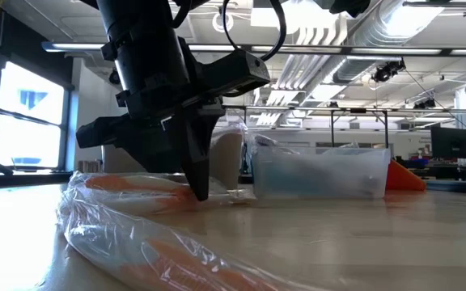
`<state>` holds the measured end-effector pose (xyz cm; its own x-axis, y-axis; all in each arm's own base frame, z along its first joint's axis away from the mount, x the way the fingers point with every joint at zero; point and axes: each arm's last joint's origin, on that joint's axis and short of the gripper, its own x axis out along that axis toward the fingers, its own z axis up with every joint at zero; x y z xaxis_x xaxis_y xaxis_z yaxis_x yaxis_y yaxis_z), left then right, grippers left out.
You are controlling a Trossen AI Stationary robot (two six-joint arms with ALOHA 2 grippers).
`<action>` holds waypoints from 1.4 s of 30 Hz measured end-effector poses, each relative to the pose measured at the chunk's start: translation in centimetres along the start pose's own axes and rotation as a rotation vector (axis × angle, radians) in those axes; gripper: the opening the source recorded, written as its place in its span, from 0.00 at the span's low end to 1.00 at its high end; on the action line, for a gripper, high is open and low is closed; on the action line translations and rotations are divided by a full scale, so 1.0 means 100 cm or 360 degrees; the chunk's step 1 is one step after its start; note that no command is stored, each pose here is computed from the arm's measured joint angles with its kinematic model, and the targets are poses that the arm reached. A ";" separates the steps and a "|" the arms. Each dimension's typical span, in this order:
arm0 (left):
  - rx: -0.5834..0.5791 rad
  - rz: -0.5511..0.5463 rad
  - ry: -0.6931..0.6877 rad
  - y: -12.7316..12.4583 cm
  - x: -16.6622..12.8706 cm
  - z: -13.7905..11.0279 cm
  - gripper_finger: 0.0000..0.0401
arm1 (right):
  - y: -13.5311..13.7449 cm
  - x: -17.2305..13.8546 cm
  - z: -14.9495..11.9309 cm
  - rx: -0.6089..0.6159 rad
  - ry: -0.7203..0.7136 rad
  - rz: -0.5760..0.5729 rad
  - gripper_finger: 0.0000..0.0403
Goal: Pick & Place Toothbrushes
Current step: Put the orange toothbrush into the gray bin
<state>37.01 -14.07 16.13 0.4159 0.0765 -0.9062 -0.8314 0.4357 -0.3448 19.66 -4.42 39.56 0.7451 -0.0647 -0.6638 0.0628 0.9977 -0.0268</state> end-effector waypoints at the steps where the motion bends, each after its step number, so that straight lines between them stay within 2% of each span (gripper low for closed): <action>1: 0.0000 0.0001 0.0000 0.000 0.000 0.000 0.22 | 0.000 0.000 0.000 0.0000 0.0000 0.0001 0.01; 5: 0.0002 -0.0001 0.0000 0.000 0.000 0.000 0.12 | 0.000 0.000 0.000 0.0000 0.0000 0.0001 0.01; 9: 0.0004 -0.0006 -0.0001 0.000 -0.001 0.000 0.07 | 0.000 0.000 0.000 0.0000 -0.0001 0.0002 0.01; 15: 0.0060 -0.0010 0.0003 -0.008 -0.009 0.003 0.08 | 0.000 0.000 0.000 0.0000 -0.0002 0.0002 0.01; 25: 0.0148 0.0152 0.0019 -0.016 -0.034 0.010 0.08 | 0.000 0.000 0.000 0.0000 -0.0002 0.0002 0.01; 29: 0.0277 0.0241 -0.0001 -0.022 -0.053 0.015 0.06 | 0.000 0.000 0.000 0.0000 -0.0002 0.0003 0.01; 37: 0.0510 0.0472 -0.0202 -0.031 -0.107 0.033 0.06 | 0.000 0.000 0.000 0.0000 0.0001 0.0003 0.01; 42: 0.0656 0.0532 -0.0280 -0.032 -0.136 0.042 0.06 | 0.000 0.000 0.000 0.0000 0.0002 0.0004 0.01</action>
<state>35.59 -12.72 30.65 0.2389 0.4036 -0.8832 -0.7304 0.6740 0.1104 19.66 -4.42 39.55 0.7443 -0.0625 -0.6649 0.0611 0.9978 -0.0254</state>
